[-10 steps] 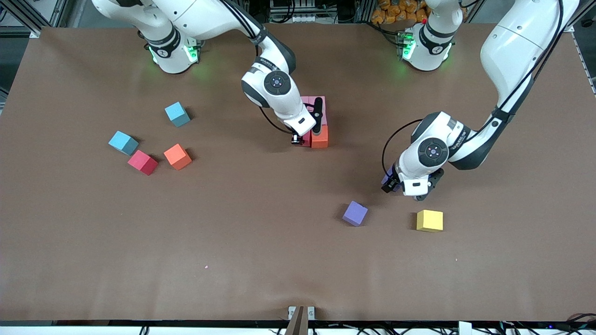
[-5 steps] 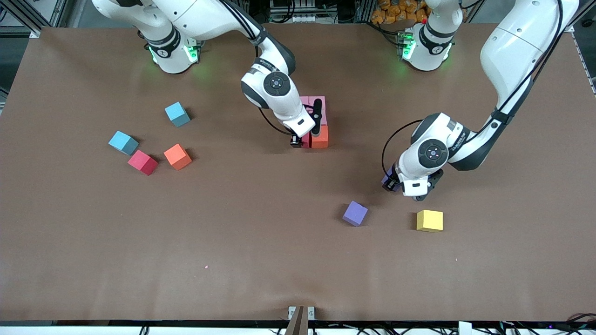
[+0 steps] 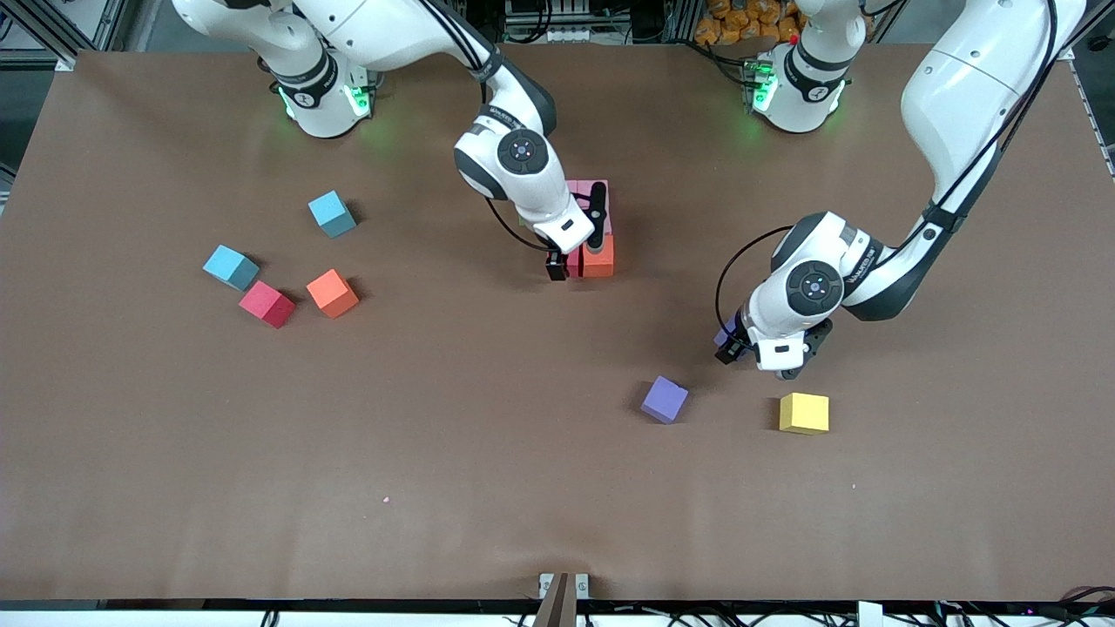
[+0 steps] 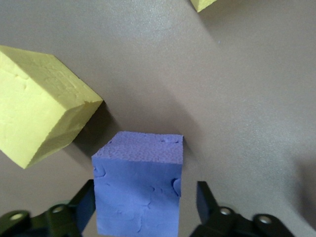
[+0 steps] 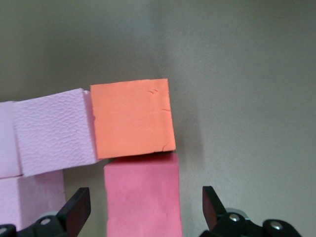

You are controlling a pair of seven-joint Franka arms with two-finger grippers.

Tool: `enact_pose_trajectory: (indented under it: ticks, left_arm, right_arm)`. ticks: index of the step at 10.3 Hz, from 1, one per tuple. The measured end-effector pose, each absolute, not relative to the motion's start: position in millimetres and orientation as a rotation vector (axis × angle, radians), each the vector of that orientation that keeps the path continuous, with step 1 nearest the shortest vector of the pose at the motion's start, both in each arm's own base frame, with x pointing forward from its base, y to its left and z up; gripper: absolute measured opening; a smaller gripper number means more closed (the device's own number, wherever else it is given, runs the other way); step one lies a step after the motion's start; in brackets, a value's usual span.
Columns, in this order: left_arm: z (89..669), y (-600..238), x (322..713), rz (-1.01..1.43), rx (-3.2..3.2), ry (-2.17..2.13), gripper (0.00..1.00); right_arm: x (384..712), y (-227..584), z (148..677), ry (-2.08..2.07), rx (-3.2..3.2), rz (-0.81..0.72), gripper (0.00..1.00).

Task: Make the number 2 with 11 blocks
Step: 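Place dark pink with the right gripper while the left gripper grasps purple, then reach the right gripper to an orange cube while the left carries purple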

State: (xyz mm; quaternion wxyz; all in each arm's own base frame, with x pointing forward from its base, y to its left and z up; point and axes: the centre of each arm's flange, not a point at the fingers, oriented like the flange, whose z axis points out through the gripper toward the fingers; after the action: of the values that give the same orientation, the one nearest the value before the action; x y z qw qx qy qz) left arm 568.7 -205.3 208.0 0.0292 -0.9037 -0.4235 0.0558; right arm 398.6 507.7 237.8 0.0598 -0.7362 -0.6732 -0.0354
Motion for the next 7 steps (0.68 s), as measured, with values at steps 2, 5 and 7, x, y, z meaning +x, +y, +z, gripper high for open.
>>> enact_pose_trajectory:
  ticks: [2,5,7]
  left_arm:
    - [209.0,-206.9,568.4,0.170,-2.789,-1.302,0.59]
    - [214.0,-208.8,572.0,0.155,-2.799,-1.307,0.55]
    - [229.4,-223.2,576.2,0.130,-2.836,-1.297,0.54]
  right_arm:
    - [410.6,490.0,288.3,-2.035,-2.285,-0.070,1.00]
    - [461.7,395.3,347.1,-1.905,-2.461,0.017,1.00]
    - [489.5,329.2,365.6,-1.829,-2.538,0.040,1.00]
